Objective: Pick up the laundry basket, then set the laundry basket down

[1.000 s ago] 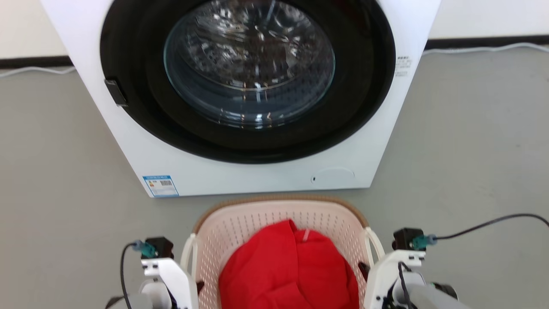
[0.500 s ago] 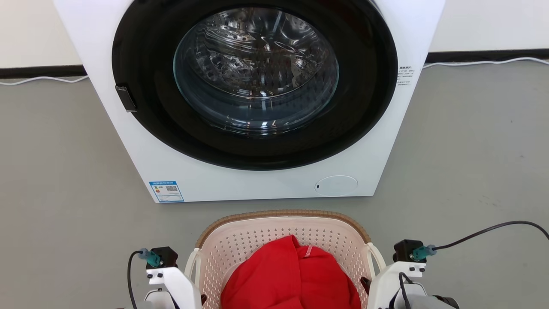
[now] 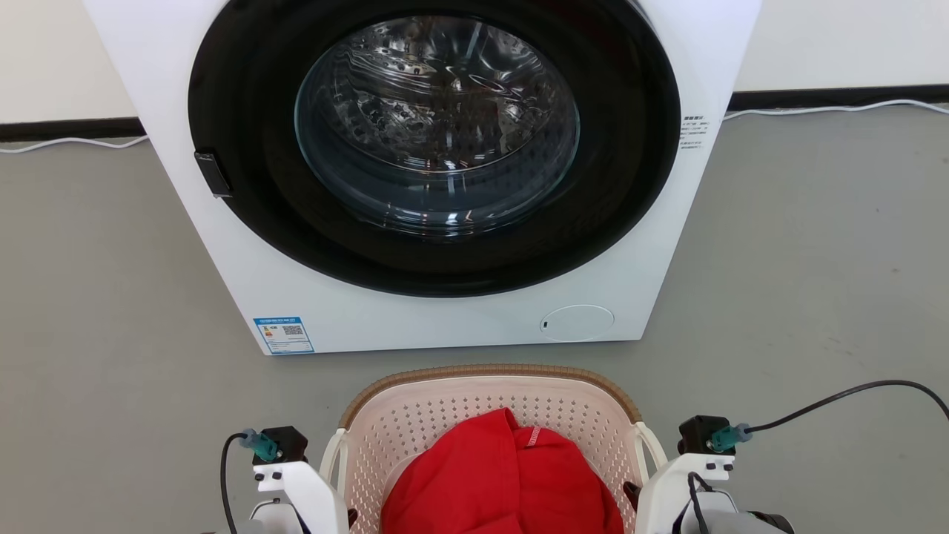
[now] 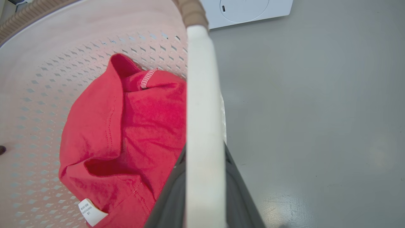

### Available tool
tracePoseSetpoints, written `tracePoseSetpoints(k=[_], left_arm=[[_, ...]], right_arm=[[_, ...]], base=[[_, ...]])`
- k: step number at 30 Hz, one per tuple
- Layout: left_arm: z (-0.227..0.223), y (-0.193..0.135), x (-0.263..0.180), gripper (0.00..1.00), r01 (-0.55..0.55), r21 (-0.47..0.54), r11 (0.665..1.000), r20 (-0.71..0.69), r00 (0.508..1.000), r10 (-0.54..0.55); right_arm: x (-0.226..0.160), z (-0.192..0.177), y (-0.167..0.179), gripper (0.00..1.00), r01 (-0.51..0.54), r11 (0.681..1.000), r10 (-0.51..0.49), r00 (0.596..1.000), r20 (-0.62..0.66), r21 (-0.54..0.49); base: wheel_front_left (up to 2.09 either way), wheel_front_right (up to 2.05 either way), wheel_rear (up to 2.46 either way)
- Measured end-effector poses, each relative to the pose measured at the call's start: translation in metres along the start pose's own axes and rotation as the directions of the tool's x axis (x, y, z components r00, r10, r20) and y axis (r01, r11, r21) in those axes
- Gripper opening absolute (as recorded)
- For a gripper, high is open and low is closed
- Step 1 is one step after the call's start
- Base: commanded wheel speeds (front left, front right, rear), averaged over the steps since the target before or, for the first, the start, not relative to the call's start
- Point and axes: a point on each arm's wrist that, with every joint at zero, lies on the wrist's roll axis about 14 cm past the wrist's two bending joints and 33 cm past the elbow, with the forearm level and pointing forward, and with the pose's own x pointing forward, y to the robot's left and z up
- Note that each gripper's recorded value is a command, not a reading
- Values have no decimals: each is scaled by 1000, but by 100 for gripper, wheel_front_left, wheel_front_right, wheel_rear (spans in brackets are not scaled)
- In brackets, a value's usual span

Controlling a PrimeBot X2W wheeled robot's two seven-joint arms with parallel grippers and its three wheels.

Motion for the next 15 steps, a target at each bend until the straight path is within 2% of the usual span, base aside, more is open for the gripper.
tracePoseSetpoints(k=[15], left_arm=[[2,-5,0,0,7,10,1000,3,1000,-7]], right_arm=[[-3,0,-2,0,4,1000,-4,1000,6,-5]], base=[[0,0,0]])
